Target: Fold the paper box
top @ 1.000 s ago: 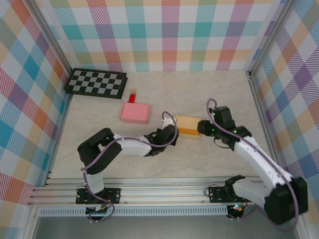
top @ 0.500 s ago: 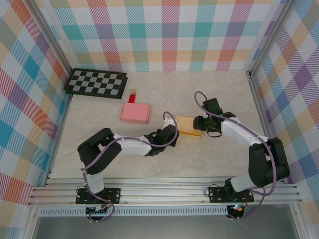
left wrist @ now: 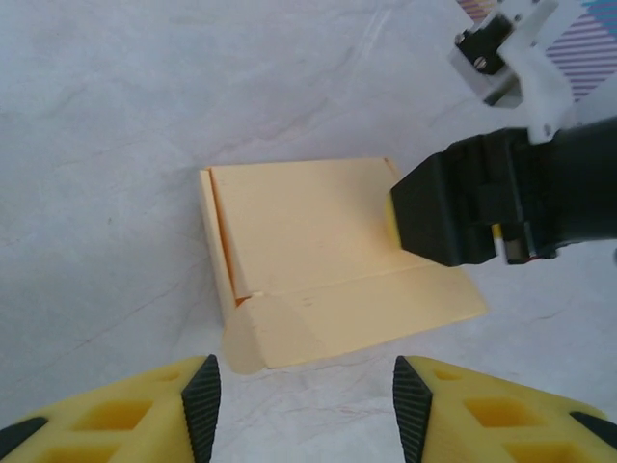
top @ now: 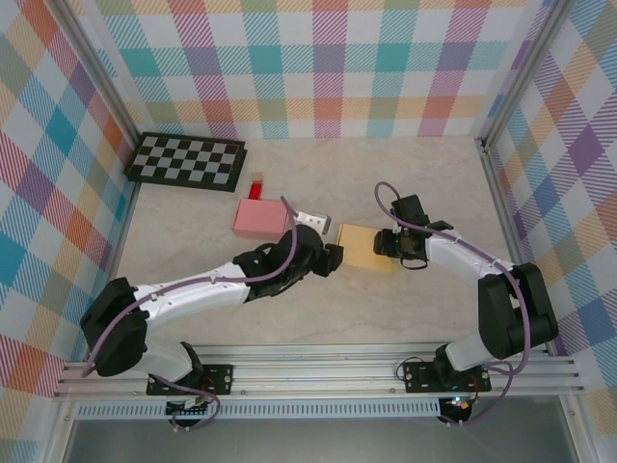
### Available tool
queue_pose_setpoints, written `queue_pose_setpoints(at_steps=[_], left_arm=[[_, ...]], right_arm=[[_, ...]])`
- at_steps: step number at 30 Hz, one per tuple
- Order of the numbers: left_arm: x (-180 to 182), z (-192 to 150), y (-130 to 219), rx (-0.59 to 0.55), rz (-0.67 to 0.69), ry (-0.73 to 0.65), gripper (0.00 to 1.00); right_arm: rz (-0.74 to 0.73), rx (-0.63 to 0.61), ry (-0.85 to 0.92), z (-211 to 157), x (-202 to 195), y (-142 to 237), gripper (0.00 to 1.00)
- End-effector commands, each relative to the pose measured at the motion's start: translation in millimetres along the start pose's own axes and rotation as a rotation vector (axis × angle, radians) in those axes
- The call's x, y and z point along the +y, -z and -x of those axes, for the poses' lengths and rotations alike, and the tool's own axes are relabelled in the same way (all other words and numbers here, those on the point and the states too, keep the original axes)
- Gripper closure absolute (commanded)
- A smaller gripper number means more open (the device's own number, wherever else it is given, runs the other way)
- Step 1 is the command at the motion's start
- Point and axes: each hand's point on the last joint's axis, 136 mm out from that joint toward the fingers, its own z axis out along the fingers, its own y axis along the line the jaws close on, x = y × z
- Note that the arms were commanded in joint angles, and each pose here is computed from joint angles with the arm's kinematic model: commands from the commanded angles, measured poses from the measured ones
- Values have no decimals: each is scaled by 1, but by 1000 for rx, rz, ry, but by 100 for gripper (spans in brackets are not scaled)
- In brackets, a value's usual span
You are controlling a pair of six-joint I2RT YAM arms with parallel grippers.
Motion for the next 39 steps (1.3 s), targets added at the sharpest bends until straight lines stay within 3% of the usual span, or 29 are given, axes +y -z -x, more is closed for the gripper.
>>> queue_pose_setpoints(at_steps=[1,8,14,19,28,39], left_arm=[[18,-27,-20,197,27,120,47],[26,-34,-81,297,-1,247,48],[31,-52,-104,339,-2,292,50],[50,-75,-109,393,84,287,56],[66,-86,-106,413,162,268,60],[57,-63,-97,378,137,279,57]], right_arm=[[9,-2,8,-2,-1,3,50],[17,-2,22,-3,0,7,52],[-1,15,43,-11,-5,4,52],[-24,25,49,-17,-11,0,52],[-37,62,17,-20,-14,-13,53],[43,26,-14,5,9,15,54]])
